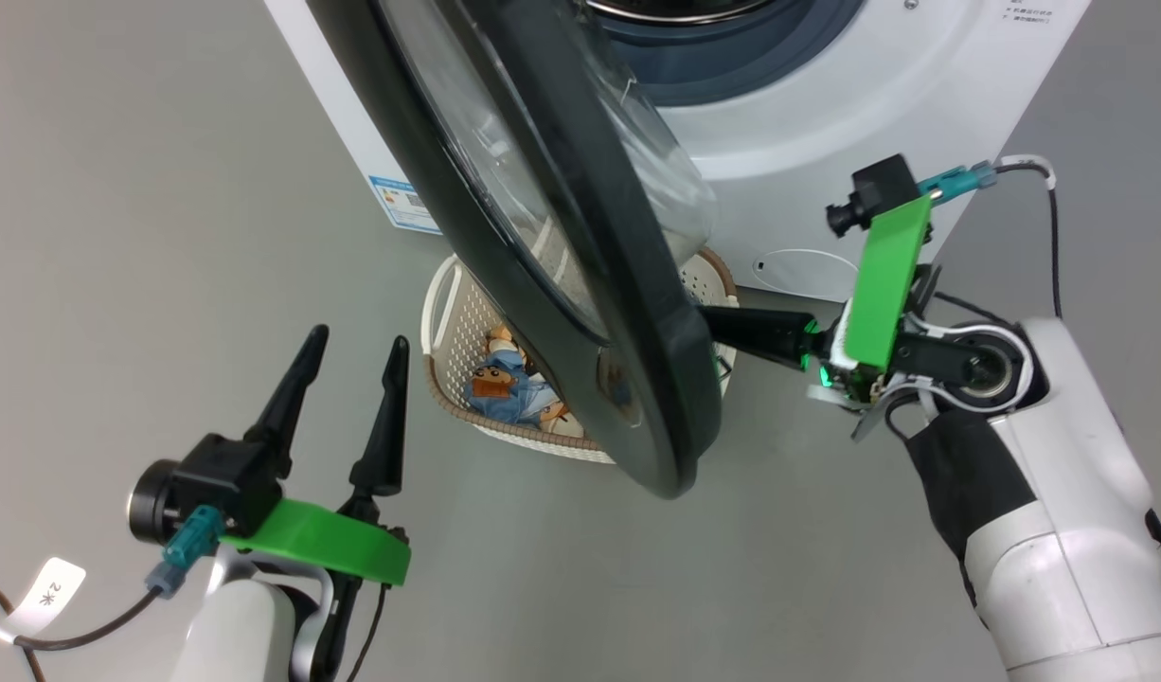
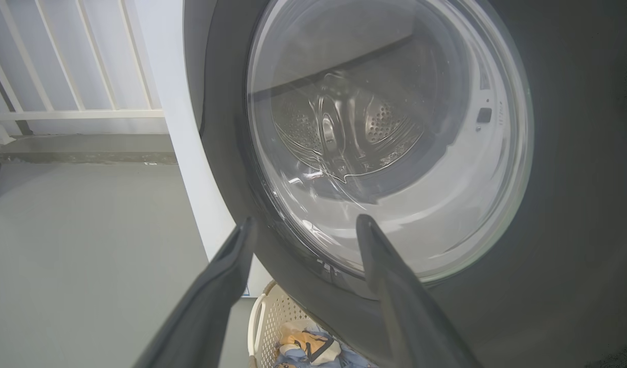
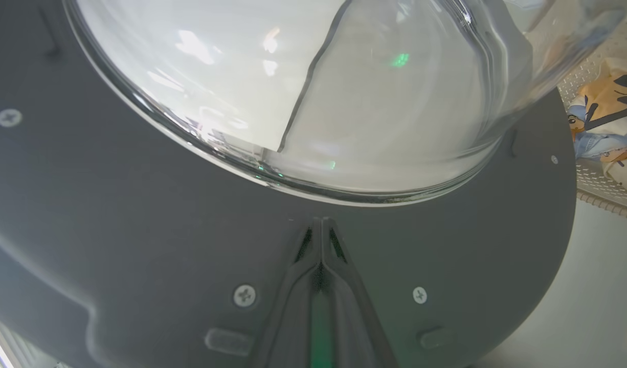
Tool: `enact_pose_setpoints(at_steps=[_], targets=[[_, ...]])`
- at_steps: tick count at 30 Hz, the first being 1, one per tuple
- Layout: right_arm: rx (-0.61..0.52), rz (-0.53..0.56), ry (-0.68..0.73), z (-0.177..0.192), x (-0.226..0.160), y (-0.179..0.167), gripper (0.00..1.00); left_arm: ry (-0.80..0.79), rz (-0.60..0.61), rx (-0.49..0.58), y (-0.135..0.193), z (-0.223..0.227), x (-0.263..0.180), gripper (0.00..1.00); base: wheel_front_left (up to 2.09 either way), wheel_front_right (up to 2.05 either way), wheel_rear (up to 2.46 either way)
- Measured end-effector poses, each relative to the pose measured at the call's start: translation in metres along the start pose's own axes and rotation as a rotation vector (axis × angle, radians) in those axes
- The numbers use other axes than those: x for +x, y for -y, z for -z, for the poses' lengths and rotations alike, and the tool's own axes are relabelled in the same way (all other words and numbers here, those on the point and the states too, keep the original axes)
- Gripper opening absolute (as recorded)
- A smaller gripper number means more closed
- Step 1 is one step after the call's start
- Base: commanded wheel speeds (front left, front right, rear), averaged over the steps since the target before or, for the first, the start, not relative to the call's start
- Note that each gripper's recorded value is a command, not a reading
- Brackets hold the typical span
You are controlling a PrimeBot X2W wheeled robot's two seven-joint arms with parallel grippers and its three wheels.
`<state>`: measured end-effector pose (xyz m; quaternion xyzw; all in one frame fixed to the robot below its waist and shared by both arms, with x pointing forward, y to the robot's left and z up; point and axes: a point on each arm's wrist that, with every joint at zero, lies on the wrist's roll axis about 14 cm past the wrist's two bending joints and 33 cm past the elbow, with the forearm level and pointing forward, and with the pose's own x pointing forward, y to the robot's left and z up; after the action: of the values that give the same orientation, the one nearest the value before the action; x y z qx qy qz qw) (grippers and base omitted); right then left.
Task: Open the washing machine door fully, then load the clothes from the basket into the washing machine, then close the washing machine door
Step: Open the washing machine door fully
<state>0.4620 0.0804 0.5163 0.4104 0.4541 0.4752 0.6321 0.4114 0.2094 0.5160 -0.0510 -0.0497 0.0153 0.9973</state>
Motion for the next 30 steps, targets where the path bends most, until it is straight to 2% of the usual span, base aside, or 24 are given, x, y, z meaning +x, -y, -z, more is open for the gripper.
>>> enact_pose_setpoints(at_steps=[21,30], targets=[[0.025,-0.060,-0.108,0.048,0.036,-0.008,0.00,-0.008,-0.004,0.000,-0.001,0.003,0.000,1.00,0.00,0.00,0.00],[0.037,-0.052,-0.123,0.059,0.042,-0.005,0.00,-0.010,0.000,-0.002,0.001,0.004,0.001,1.00,0.00,0.00,0.00]])
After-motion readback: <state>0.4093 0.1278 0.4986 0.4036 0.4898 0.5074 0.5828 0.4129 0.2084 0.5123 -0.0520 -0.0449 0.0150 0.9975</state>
